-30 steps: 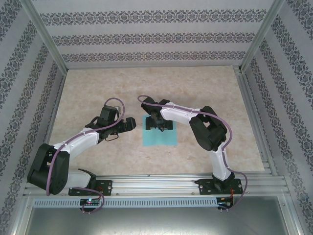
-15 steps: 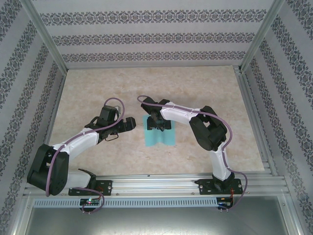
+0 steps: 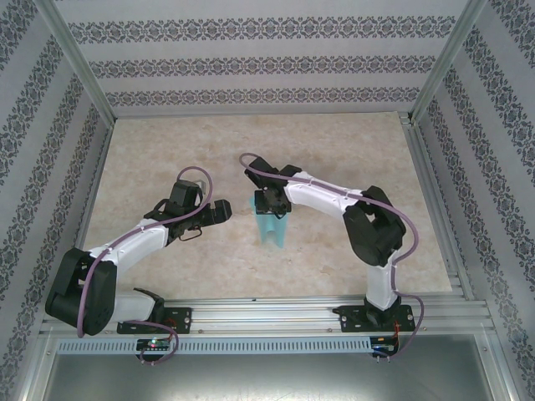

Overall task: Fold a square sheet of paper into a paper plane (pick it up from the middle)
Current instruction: Fold the square sheet of paper in half at the center of the table.

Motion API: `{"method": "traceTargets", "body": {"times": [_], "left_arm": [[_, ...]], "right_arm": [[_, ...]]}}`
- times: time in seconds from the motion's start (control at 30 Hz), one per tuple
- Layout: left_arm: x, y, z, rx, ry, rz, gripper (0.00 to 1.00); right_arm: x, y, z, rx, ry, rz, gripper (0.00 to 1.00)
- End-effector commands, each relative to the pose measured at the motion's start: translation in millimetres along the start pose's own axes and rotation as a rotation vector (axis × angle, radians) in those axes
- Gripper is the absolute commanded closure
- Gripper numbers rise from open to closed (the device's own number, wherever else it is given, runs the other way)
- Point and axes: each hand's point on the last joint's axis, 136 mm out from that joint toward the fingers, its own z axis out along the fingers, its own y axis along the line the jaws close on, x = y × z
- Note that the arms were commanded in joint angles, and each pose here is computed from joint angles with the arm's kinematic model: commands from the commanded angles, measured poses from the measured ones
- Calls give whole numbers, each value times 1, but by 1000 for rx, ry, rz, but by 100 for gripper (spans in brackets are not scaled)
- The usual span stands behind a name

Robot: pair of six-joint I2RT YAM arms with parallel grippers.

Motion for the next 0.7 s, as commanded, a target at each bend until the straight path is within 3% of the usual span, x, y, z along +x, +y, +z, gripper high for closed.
{"method": "traceTargets", "body": {"times": [0.0,0.23,0.33,0.47,0.67], "left_arm": [[-10,1,-9,-11,-29,14,0],[-12,-1,-15,-4,-42,-6,0],[-14,-4,-17,7,-47,-14,0],[-15,-9,-18,26,-43,-19,0],[-11,-16,-18,68,-11,-9,0]], "right_arm": [[-9,13,-22,-123,-40,19,62],[-35,60,-68,-607,-111,160,60],[-43,63,-64,-721,-117,251,60],[-38,46,-25,-710,-86,375,58],[-13,6,27,-511,-55,409,55]]}}
